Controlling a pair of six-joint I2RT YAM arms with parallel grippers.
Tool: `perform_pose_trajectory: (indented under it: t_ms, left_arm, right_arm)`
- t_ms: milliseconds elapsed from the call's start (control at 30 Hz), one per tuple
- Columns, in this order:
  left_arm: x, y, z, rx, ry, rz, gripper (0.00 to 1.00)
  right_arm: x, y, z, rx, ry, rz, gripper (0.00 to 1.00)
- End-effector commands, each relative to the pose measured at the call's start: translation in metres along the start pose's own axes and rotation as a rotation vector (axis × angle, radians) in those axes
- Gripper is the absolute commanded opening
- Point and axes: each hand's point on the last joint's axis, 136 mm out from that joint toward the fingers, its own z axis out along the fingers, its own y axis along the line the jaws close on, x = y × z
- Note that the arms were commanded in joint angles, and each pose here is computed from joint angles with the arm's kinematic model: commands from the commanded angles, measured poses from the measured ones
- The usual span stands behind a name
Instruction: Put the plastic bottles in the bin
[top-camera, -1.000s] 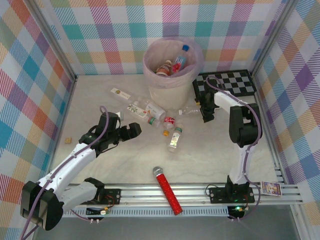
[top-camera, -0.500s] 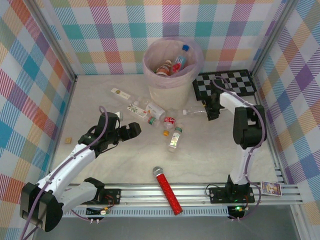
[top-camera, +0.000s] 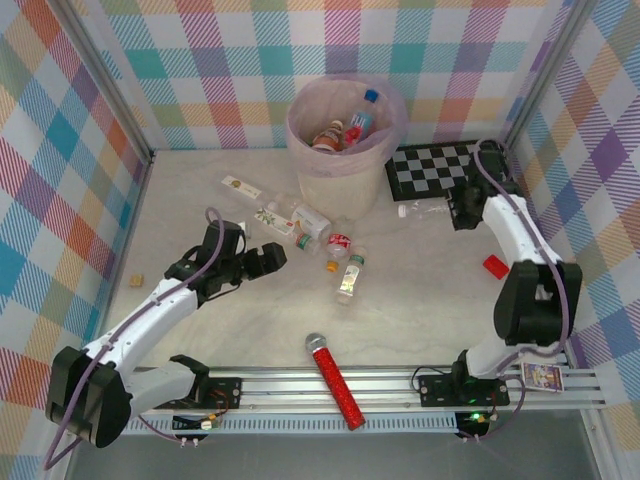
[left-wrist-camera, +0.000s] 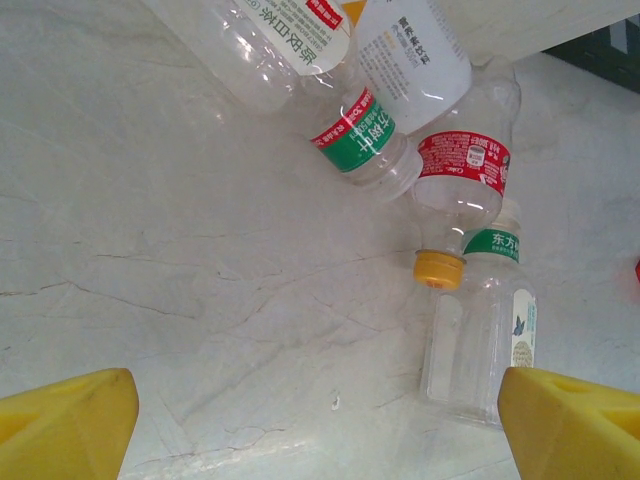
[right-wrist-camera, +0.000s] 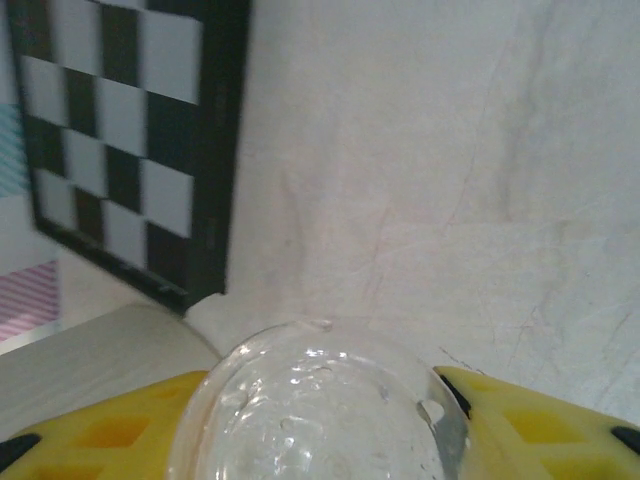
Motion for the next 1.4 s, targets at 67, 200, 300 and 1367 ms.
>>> perform_pose_trajectory:
  t_ms: [67, 200, 300, 1367]
  left_arm:
    - [-0.009, -0.012, 0.009, 0.048, 0.001, -0.023, 0.92]
    - [-0.012, -0.014, 0.013, 0.056, -0.009, -0.025, 0.92]
    - [-0.011, -0.014, 0.013, 0.056, -0.01, -0.025, 0.92]
    - [-0.001, 0.001, -0.039, 0.011, -0.094, -0.076, 0.91]
  right_arm:
    - [-0.019, 0.025, -0.068, -0.093, -0.099, -0.136, 0.54]
    - [-0.027, 0.053, -0.111, -0.206, -0.15, -0.146, 0.52]
    - [-0.03, 0.078, -0.142, -0.301, -0.185, -0.159, 0.51]
    - [0.151, 0.307, -0.086, -0.628, -0.25, -0.949, 0.75]
